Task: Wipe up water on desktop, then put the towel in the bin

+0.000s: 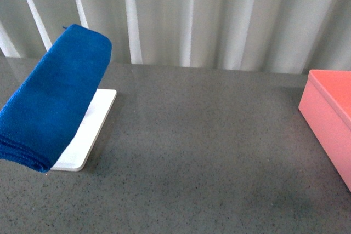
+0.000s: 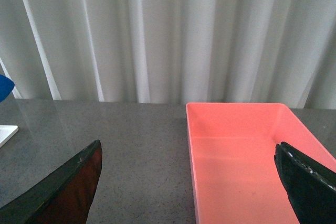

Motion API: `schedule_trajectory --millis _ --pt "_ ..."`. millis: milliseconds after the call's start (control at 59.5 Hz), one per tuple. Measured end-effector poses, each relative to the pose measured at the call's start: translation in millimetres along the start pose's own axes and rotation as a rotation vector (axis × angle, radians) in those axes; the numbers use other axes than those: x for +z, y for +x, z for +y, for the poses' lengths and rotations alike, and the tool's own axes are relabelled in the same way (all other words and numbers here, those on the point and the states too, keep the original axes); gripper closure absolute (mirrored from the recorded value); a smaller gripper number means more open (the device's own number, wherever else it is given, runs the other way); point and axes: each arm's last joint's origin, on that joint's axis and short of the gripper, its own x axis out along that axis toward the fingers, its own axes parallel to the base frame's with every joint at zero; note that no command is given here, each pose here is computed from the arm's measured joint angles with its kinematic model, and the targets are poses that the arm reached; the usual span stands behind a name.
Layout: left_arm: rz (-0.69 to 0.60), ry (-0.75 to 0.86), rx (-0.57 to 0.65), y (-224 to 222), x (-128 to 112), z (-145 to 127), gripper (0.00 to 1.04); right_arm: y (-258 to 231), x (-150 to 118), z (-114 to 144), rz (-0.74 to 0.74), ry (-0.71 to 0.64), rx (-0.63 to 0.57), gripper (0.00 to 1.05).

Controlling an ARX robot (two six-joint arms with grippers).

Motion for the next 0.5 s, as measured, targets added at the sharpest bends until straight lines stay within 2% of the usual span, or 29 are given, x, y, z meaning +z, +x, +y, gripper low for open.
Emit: schedule_trajectory --millis 84,219,505 --pt "0.031 0.043 -0.056 32.1 15.2 3.6 0.07 0.0 0.0 0.0 0.0 0.0 0.0 0.07" --pt "0.088 0.071 -0.09 71.0 24.9 6.4 0.07 0.0 0.0 0.0 0.0 0.0 0.0 0.07" --pt "0.232 0.096 -0.112 125.7 17.1 5.4 0.07 0.0 0.0 0.0 0.0 0.0 0.0 0.07"
